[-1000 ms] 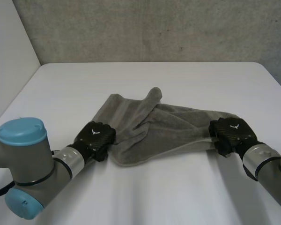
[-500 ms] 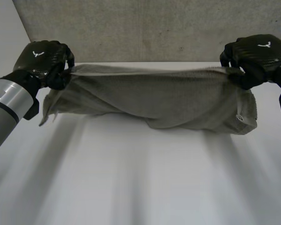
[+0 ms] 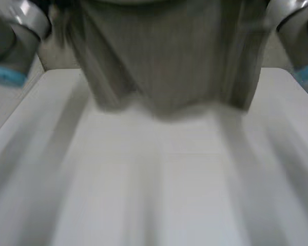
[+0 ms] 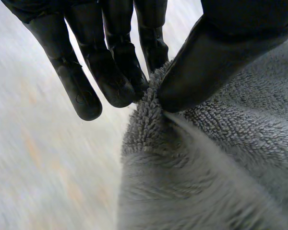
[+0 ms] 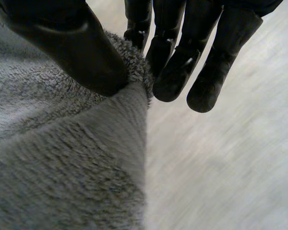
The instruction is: Fold the towel.
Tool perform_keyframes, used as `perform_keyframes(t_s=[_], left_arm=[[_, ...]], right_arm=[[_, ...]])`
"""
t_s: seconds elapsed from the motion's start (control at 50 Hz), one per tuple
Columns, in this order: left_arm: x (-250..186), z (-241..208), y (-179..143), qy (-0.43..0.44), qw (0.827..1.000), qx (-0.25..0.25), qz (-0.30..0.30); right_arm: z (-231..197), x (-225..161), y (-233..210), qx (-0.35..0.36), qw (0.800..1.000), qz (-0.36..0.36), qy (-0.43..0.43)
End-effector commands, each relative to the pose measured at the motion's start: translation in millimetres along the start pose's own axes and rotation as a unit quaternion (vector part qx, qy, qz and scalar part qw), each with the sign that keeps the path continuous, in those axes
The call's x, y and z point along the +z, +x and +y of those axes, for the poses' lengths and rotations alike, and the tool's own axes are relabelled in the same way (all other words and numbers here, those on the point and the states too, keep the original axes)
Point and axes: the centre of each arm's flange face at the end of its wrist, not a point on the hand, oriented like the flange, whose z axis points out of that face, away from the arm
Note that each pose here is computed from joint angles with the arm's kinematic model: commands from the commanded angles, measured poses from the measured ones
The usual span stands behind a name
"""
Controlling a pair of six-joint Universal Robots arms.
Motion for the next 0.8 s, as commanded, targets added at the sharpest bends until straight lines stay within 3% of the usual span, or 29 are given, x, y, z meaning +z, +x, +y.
perform_keyframes(t_s=[0.02,0.08,0.16,0.28,0.38,0.42,0.58,0.8], left_arm=[[14,-69,-10,0.104,0.994,-0.039,-0.011],[9,-59,-9,0.083,0.995,-0.053,-0.009],[-17,-7,-6,-0.012,0.998,-0.066,-0.008],[-65,55,7,-0.119,0.99,-0.076,0.03],[-124,109,20,-0.204,0.975,-0.044,0.069],[-154,129,26,-0.241,0.967,-0.01,0.085],[-201,165,38,-0.307,0.943,0.053,0.117],[-214,186,43,-0.334,0.932,0.062,0.126]], right_arm=[[-45,7,22,0.018,0.996,0.025,0.084],[-34,0,14,0.027,0.998,-0.004,0.054],[-16,-14,-4,0.044,0.997,-0.065,0.013],[49,-64,-29,0.086,0.979,-0.152,-0.107],[83,-113,-52,0.11,0.958,-0.183,-0.191],[103,-147,-65,0.103,0.943,-0.201,-0.243],[126,-209,-89,0.065,0.913,-0.249,-0.315],[127,-220,-90,0.068,0.908,-0.249,-0.33]])
